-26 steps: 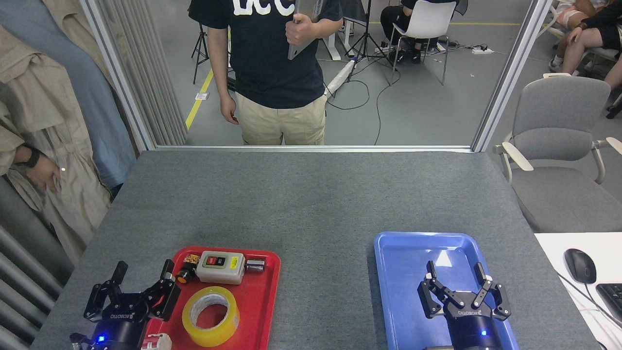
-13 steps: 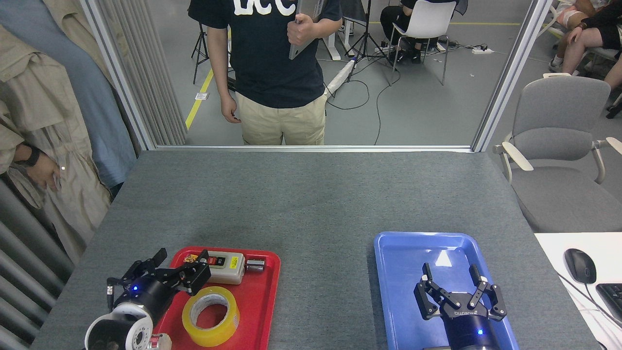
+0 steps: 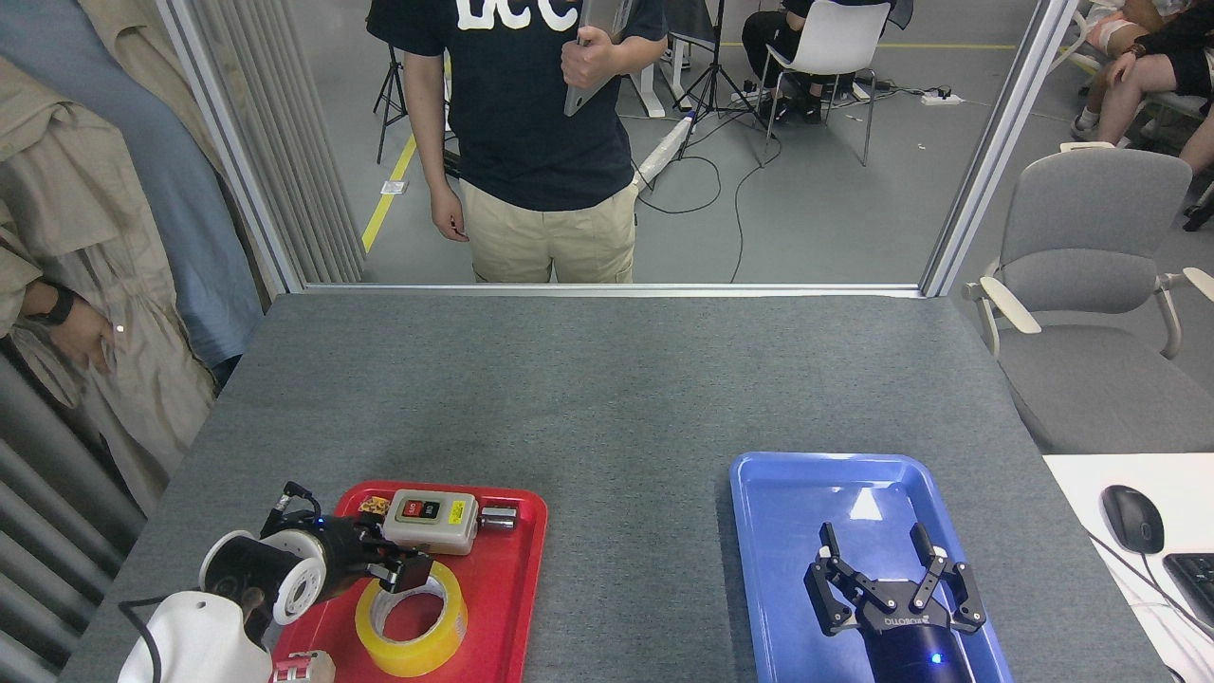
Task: Place and move tape with both arms
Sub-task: 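Lower the left gripper into the tape roll's hole and grasp it, then lift the tape roll with the left gripper and carry it toward the blue tray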
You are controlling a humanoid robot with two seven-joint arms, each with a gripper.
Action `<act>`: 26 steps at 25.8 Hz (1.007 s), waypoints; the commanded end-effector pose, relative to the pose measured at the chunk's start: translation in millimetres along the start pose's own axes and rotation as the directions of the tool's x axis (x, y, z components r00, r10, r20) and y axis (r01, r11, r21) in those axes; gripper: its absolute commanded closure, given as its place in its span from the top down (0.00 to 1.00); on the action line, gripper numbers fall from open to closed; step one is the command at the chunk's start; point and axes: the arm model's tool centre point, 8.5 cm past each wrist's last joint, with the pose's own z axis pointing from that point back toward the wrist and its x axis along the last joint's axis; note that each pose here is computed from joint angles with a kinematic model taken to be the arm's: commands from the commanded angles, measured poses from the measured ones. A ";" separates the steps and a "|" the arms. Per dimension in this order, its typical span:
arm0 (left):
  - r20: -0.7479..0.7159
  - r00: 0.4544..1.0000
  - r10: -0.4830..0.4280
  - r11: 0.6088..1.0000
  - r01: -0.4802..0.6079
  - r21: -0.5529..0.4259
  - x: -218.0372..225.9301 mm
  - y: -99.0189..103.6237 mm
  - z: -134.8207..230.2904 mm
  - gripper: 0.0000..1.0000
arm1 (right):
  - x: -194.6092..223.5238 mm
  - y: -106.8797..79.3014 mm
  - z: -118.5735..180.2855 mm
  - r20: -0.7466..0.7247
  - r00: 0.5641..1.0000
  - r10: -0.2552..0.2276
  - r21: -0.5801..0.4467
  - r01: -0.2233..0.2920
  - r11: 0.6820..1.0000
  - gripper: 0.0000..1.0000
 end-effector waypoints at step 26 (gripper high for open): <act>0.095 0.993 0.071 0.950 -0.038 -0.311 -12.9 -35.8 -31.1 0.99 | 5.5 8.3 5.0 0.056 0.998 0.007 0.012 -0.008 1.000 1.00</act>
